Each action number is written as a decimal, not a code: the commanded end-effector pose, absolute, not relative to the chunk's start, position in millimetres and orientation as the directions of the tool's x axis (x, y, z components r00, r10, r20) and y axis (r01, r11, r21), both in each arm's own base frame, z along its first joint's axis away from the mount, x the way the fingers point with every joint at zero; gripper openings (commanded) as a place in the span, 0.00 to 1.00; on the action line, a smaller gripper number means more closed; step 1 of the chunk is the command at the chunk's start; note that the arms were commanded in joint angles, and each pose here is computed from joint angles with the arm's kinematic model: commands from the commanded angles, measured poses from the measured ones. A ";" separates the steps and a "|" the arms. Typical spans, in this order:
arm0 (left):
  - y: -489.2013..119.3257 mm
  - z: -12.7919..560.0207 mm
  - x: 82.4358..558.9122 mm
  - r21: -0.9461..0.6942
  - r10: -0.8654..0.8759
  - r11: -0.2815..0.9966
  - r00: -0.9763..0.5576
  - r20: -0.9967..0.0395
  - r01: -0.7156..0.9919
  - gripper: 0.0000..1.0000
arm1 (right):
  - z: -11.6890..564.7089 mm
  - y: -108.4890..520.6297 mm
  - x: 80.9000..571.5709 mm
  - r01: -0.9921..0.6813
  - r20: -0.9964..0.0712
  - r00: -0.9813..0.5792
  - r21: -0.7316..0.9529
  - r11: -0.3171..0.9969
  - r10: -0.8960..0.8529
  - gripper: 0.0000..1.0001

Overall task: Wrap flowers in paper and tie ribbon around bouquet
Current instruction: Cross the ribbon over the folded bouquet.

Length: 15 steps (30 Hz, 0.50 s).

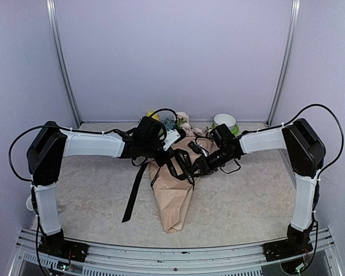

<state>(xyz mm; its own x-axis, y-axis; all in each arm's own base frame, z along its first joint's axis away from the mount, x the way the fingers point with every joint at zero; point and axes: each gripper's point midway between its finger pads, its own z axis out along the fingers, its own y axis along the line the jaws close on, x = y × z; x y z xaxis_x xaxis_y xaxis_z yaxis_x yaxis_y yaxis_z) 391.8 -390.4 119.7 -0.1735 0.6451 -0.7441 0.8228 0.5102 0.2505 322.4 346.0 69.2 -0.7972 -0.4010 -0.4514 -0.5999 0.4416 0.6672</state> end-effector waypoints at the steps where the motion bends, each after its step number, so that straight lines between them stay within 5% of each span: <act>1: -398.3 104.7 398.2 0.202 0.626 0.544 -0.233 -0.745 0.814 0.00 | 72.5 302.6 369.9 -0.476 -0.443 -0.864 0.561 0.677 -0.240 0.30; 8: -404.9 69.1 397.8 0.106 0.618 0.550 -0.319 -0.718 0.828 0.00 | 125.3 304.2 380.3 -0.493 -0.577 -0.804 0.512 0.704 -0.144 0.28; 11: -408.2 63.6 399.9 0.088 0.619 0.549 -0.335 -0.710 0.831 0.00 | 152.6 327.8 360.8 -0.610 -0.673 -0.722 0.508 0.608 -0.162 0.28; 15: -411.0 64.9 403.0 0.069 0.606 0.549 -0.339 -0.720 0.833 0.00 | 147.9 346.4 340.8 -0.623 -0.664 -0.733 0.566 0.540 -0.151 0.25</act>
<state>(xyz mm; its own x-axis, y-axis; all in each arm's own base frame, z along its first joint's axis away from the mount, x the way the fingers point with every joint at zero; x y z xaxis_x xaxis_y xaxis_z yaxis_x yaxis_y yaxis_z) 397.3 -404.1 55.6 -0.3260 0.6389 -0.6968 0.8313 0.5447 0.1106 352.7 325.8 140.4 -0.7543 -0.1821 -0.6308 -0.5902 0.6090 0.5299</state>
